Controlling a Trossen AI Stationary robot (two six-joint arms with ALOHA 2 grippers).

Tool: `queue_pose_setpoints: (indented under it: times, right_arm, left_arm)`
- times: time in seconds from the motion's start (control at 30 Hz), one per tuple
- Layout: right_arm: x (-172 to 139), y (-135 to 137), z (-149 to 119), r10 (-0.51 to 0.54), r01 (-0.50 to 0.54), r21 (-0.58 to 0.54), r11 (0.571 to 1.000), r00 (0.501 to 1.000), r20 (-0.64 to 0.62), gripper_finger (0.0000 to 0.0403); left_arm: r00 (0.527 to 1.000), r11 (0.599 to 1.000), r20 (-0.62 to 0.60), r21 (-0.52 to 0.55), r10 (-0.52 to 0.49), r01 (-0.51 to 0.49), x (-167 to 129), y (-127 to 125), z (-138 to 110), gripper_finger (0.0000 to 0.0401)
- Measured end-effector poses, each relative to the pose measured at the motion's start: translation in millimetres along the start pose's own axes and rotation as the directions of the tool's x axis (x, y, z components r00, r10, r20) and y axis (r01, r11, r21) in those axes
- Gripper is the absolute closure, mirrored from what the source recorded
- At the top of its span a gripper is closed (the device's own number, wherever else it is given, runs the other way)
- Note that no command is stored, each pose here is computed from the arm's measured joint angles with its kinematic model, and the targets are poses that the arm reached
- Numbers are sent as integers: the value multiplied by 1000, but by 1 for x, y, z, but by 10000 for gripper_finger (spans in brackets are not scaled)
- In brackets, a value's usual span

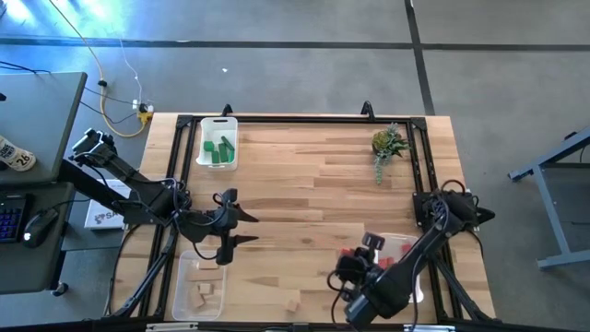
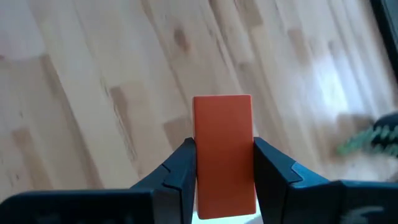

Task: Sort & place blocks by color
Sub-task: Put the orange block into the bottom white bin

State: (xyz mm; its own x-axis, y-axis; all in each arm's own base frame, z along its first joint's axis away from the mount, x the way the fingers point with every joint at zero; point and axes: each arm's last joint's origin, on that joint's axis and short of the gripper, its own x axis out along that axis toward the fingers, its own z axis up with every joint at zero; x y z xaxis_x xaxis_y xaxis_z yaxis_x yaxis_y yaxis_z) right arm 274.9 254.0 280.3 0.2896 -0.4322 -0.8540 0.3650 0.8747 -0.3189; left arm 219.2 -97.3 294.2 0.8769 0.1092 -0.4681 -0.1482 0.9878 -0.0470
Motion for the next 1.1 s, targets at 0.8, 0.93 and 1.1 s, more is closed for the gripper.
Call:
queue_pose_setpoints:
  times: [0.8,0.93,1.1]
  right_arm:
    - [-23,24,-91,52,-20,216,976,988,-146,304]
    - [-24,25,-101,47,-8,242,970,987,-154,304]
    - [-5,23,-127,-42,121,255,959,955,-294,304]
  left_arm:
    - [980,994,165,-6,-107,109,8,9,26,199]
    - [980,990,145,-17,-134,138,14,15,26,199]
    - [982,989,122,-14,-145,148,26,18,25,199]
